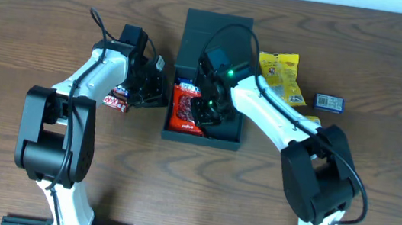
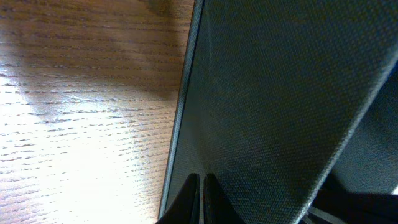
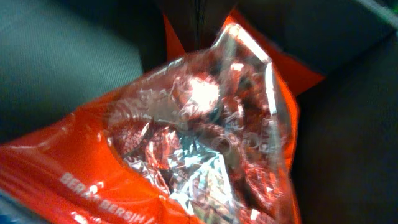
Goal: Pack container
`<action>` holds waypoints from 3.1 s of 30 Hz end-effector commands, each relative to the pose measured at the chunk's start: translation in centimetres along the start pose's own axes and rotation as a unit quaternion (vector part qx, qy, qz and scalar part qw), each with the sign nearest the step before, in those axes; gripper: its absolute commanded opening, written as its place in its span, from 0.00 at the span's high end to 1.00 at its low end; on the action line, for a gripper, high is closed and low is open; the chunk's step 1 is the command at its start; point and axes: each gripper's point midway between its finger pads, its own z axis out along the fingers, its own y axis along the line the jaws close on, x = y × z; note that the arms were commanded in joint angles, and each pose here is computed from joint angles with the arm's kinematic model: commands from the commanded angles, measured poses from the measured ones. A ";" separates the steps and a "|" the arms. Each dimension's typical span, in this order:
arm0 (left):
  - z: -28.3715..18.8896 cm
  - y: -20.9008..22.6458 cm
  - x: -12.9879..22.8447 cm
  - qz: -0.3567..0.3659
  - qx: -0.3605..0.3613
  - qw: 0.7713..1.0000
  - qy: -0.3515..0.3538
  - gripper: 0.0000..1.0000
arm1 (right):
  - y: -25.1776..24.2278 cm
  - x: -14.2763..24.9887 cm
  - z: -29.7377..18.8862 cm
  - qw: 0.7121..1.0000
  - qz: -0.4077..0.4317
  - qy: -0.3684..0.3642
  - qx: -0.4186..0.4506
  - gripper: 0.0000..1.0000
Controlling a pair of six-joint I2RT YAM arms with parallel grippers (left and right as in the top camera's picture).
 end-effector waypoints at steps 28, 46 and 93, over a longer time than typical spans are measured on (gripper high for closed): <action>0.3 -0.3 0.2 0.000 0.009 1.000 0.005 0.94 | -26.4 -10.3 -14.3 0.961 0.101 -0.255 0.028 0.19; 0.3 -0.3 0.2 0.000 0.009 1.000 0.005 0.94 | -27.2 -10.4 -6.2 0.968 0.108 -0.209 -0.086 0.13; 0.3 -0.4 0.0 -0.001 0.008 1.000 0.000 0.94 | -13.3 -11.7 -28.0 0.927 0.114 -0.314 -0.173 0.99</action>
